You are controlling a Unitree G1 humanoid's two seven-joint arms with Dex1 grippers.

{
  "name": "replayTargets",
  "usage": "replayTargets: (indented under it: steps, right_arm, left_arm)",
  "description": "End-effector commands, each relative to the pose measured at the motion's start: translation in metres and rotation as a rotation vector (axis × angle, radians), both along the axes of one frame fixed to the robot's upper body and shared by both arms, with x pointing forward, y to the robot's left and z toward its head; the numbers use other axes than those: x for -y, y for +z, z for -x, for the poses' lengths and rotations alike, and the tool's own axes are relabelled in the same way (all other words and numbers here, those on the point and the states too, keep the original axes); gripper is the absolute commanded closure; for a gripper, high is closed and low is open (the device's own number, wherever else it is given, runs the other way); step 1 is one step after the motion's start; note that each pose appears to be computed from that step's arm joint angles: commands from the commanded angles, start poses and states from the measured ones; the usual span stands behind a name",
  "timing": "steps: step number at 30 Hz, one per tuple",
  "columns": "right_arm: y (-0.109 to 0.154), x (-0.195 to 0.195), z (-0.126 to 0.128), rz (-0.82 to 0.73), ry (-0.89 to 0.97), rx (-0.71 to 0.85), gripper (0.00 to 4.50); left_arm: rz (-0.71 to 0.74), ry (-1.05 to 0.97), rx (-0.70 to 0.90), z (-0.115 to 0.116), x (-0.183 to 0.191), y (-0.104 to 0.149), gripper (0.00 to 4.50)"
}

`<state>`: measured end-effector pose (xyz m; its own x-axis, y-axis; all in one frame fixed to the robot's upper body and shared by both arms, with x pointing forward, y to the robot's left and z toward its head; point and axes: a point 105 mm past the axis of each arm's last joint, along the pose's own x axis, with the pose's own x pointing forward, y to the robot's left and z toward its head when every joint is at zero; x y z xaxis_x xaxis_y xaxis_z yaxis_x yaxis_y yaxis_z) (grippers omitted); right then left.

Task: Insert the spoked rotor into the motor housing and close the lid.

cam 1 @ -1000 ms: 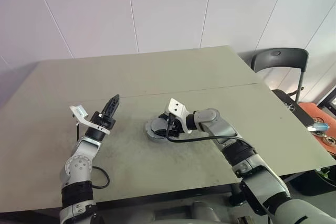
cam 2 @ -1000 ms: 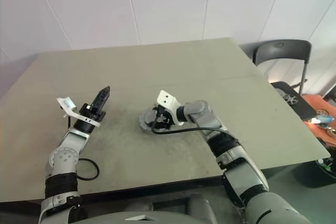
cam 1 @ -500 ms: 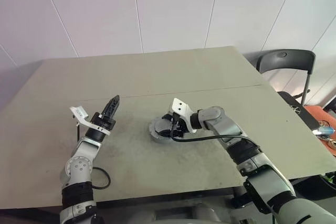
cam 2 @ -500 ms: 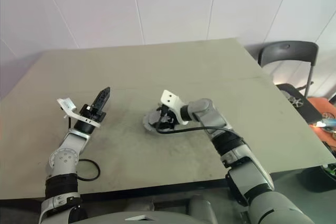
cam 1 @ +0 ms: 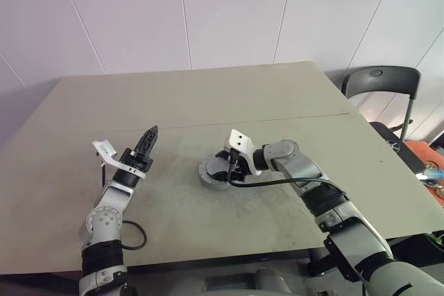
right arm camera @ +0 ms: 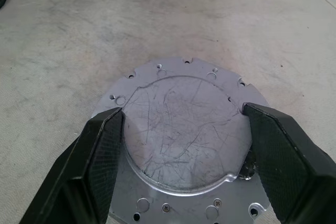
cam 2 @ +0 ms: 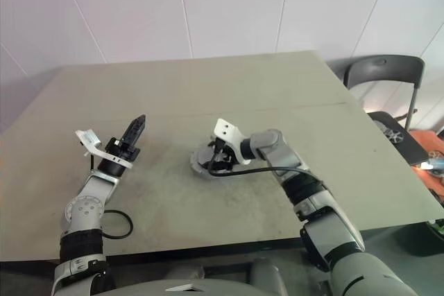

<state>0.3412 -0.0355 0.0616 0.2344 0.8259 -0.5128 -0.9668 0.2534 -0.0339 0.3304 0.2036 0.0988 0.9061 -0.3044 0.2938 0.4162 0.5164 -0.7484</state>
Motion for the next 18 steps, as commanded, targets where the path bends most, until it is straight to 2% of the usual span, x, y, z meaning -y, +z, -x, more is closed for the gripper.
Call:
replayTargets:
  steps: [1,5,10,18]
  right_arm:
    - [-0.038,0.033,0.007,0.118,-0.076,-0.141,1.27]
    - [-0.012,0.02,0.018,0.023,0.038,-0.125,1.27]
    - [0.025,0.012,0.016,-0.031,0.094,-0.029,1.27]
    - [0.039,0.014,0.012,-0.012,0.096,0.039,1.27]
  left_arm:
    - [-0.014,0.0,0.057,-0.003,0.0,0.017,1.89]
    - [-0.014,-0.002,0.056,-0.003,0.0,0.016,1.89]
    - [-0.012,-0.005,0.053,-0.003,0.002,0.015,1.89]
    - [-0.01,-0.005,0.053,-0.003,0.002,0.015,1.89]
